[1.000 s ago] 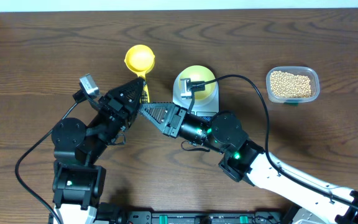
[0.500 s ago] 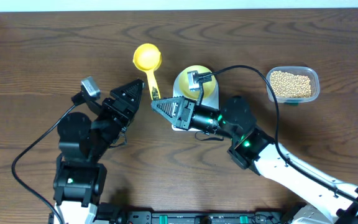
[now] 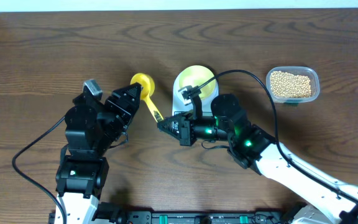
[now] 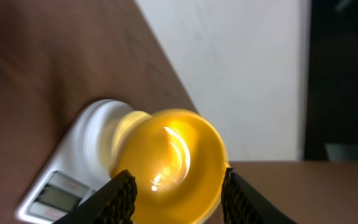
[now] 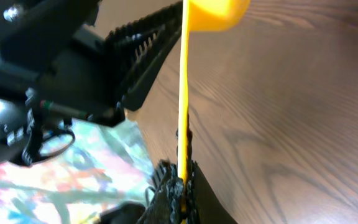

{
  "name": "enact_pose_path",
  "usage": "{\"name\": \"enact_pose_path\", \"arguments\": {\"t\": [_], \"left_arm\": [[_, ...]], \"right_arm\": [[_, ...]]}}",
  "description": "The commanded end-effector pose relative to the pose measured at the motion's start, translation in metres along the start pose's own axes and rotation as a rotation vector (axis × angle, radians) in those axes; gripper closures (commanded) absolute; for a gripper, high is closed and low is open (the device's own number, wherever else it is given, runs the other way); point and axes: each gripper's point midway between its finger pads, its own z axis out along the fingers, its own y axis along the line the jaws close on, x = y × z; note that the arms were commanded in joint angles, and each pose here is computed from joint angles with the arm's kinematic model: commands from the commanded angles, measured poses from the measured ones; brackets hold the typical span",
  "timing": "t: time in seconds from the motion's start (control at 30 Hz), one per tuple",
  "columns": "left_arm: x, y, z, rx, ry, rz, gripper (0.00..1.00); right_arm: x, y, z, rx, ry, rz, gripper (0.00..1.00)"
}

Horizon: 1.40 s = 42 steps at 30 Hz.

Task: Scoop item into bowl and weigh 50g on scale
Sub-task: 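Grasp the scoop handle with the right gripper below the left gripper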

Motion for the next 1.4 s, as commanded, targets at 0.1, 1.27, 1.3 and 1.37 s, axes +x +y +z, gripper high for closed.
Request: {"name": "enact_pose_path", "arguments": {"t": [0.1, 1.27, 1.3, 1.37], "left_arm": [[-0.005, 0.014, 0.002, -0.066, -0.034, 0.015, 0.53], [0.012, 0.035, 0.011, -0.131, 0.065, 0.058, 0.86], [0.012, 0.035, 0.011, -0.131, 0.065, 0.058, 0.89], [0.012, 0.035, 0.011, -0.130, 0.065, 0.058, 0.92]], "right_arm": [[-0.011, 0.003, -0.021, 0.111, -0.062, -0.198, 0.99], [0.002, 0.006, -0.018, 0.185, -0.060, -0.273, 0.99], [0.002, 0.005, -0.018, 0.190, -0.055, -0.269, 0.99], [0.005, 0.003, -0.019, 0.198, -0.044, -0.262, 0.99]]}}
